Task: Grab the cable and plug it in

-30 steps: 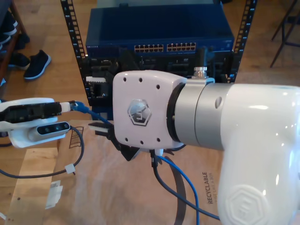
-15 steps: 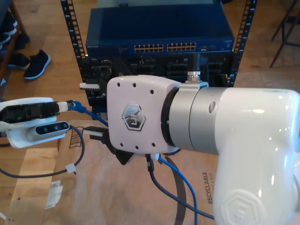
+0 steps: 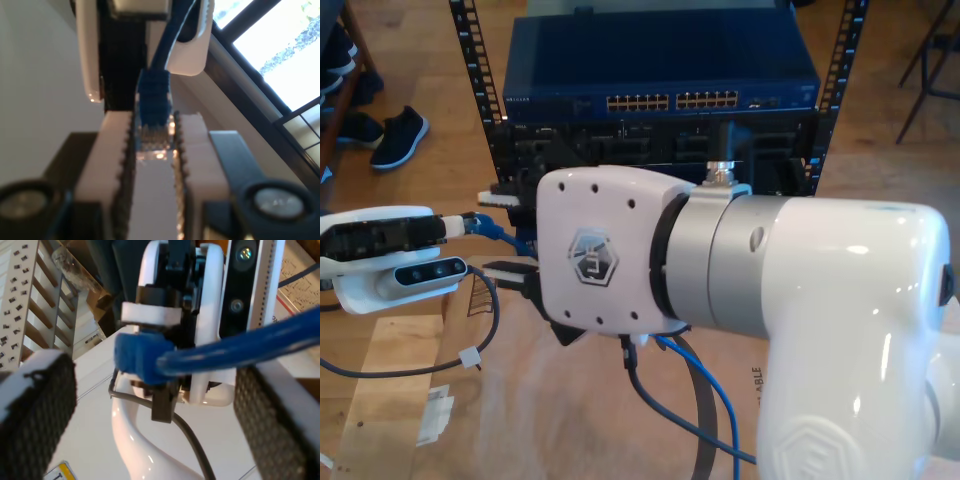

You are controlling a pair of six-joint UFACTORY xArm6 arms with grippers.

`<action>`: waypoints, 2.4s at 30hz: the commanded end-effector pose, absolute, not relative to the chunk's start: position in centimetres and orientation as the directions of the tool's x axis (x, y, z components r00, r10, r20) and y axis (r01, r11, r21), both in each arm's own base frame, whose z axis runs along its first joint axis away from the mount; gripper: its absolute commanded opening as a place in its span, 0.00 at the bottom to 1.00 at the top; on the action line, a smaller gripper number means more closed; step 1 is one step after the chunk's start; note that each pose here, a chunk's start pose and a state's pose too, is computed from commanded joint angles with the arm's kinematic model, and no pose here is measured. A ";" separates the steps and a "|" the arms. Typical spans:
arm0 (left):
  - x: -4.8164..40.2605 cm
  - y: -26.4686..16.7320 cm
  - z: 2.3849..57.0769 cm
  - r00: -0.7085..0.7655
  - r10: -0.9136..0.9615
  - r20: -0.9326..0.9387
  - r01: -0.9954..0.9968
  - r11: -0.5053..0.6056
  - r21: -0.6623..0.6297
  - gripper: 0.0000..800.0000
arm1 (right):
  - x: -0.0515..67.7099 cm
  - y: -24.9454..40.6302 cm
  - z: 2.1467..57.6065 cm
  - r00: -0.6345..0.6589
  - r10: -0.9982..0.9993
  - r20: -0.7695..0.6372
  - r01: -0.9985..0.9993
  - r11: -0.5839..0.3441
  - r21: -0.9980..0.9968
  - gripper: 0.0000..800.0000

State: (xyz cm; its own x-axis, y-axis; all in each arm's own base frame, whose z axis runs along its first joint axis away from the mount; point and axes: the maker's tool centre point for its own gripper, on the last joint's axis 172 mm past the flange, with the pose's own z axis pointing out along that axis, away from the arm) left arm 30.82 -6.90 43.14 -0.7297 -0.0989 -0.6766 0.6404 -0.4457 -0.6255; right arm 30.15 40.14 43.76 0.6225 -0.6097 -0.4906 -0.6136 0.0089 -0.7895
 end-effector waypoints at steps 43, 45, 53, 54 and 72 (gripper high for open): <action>30.7 -7.0 43.3 -0.727 -0.094 -0.680 0.641 -0.446 -0.625 0.03 | 30.6 39.9 43.7 0.618 -0.618 -0.487 -0.603 0.026 -0.797 0.29; 30.7 -7.0 43.3 -0.727 -0.094 -0.680 0.641 -0.446 -0.625 0.03 | 30.6 39.9 43.7 0.618 -0.618 -0.487 -0.603 0.026 -0.797 0.28; 30.7 -7.0 43.3 -0.728 -0.091 -0.679 0.640 -0.445 -0.626 0.03 | 30.6 39.9 43.7 0.616 -0.618 -0.489 -0.605 0.028 -0.796 0.23; 30.7 -7.1 43.2 -0.729 -0.089 -0.678 0.639 -0.445 -0.628 0.03 | 30.6 39.9 43.7 0.616 -0.618 -0.489 -0.605 0.028 -0.796 0.22; 30.7 -7.2 43.2 -0.730 -0.085 -0.678 0.636 -0.447 -0.629 0.03 | 30.7 40.0 43.7 0.614 -0.619 -0.490 -0.606 0.028 -0.795 0.12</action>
